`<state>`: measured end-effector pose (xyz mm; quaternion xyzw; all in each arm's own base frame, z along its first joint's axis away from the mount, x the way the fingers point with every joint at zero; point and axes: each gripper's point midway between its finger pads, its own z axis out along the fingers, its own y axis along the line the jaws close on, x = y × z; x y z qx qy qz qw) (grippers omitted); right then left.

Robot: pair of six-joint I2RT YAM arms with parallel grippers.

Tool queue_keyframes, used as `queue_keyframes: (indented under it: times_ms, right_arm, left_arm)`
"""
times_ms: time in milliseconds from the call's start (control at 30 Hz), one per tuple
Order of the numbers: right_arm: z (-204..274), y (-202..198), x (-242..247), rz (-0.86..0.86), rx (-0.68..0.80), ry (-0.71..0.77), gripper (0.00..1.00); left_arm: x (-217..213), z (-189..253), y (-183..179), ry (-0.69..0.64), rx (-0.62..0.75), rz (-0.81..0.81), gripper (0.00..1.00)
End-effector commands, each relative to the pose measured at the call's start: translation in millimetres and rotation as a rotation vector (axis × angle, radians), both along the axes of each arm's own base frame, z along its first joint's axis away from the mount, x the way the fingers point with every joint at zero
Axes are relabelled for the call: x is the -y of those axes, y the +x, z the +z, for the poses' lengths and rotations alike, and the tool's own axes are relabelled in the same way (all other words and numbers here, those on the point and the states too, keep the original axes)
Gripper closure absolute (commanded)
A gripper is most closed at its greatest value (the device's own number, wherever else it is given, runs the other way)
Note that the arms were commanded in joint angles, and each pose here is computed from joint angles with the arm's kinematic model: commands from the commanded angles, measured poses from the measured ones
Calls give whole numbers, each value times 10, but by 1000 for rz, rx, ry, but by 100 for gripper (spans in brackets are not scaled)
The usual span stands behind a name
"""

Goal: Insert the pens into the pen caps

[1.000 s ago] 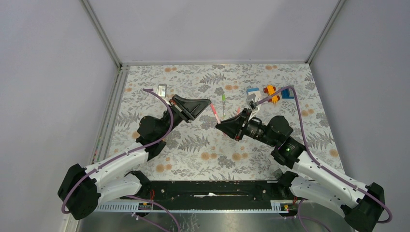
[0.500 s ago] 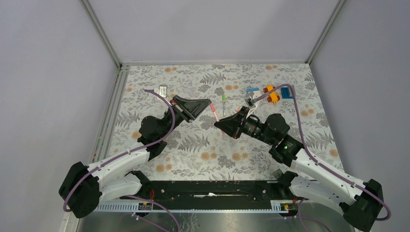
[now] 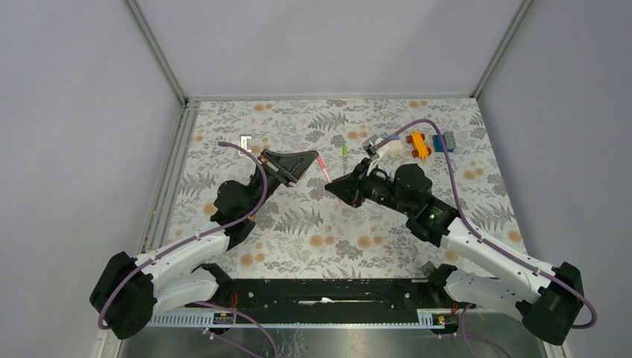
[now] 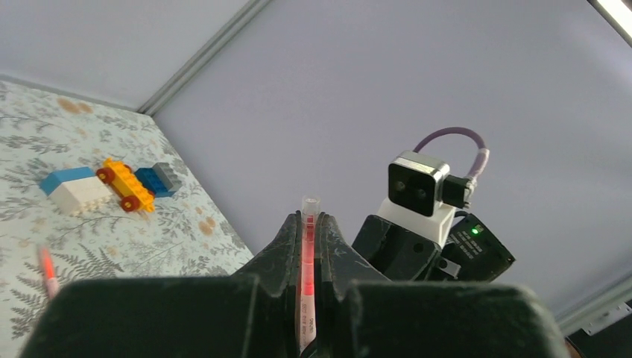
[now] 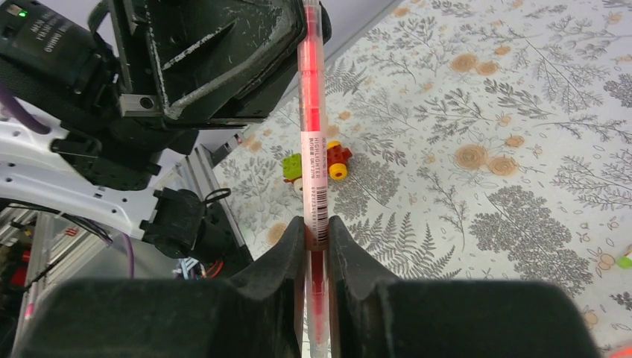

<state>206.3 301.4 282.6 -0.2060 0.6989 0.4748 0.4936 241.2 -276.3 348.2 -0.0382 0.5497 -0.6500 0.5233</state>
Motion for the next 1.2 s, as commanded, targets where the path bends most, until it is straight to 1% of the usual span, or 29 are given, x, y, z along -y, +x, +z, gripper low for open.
queue_keyframes:
  times_ms: [0, 267, 367, 533, 667, 833, 1000, 1167]
  right_arm:
    - [589, 398, 100, -182, 150, 60, 100]
    - [572, 611, -13, -206, 170, -21, 100]
    - [557, 707, -59, -217, 186, -55, 100]
    - [546, 891, -102, -259, 208, -107, 100]
    - [481, 1078, -129, -313, 213, -163, 100]
    - [482, 1256, -151, -381, 219, -194, 100]
    - [464, 1363, -276, -387, 221, -212, 100]
    - [561, 1278, -400, -316, 230, -152, 100]
  left_arm:
    - [123, -233, -245, 80, -19, -114, 100]
    - [97, -475, -194, 134, -96, -86, 100]
    - [112, -588, -163, 134, -158, -88, 100]
    - [163, -866, -67, 140, -316, -83, 100]
    - [200, -1015, -29, 146, -387, -88, 100]
    - [215, -1143, 20, 171, -463, -72, 100]
    - [235, -1212, 30, 195, -509, -72, 100]
    - [191, -1180, -23, 199, -470, -73, 100]
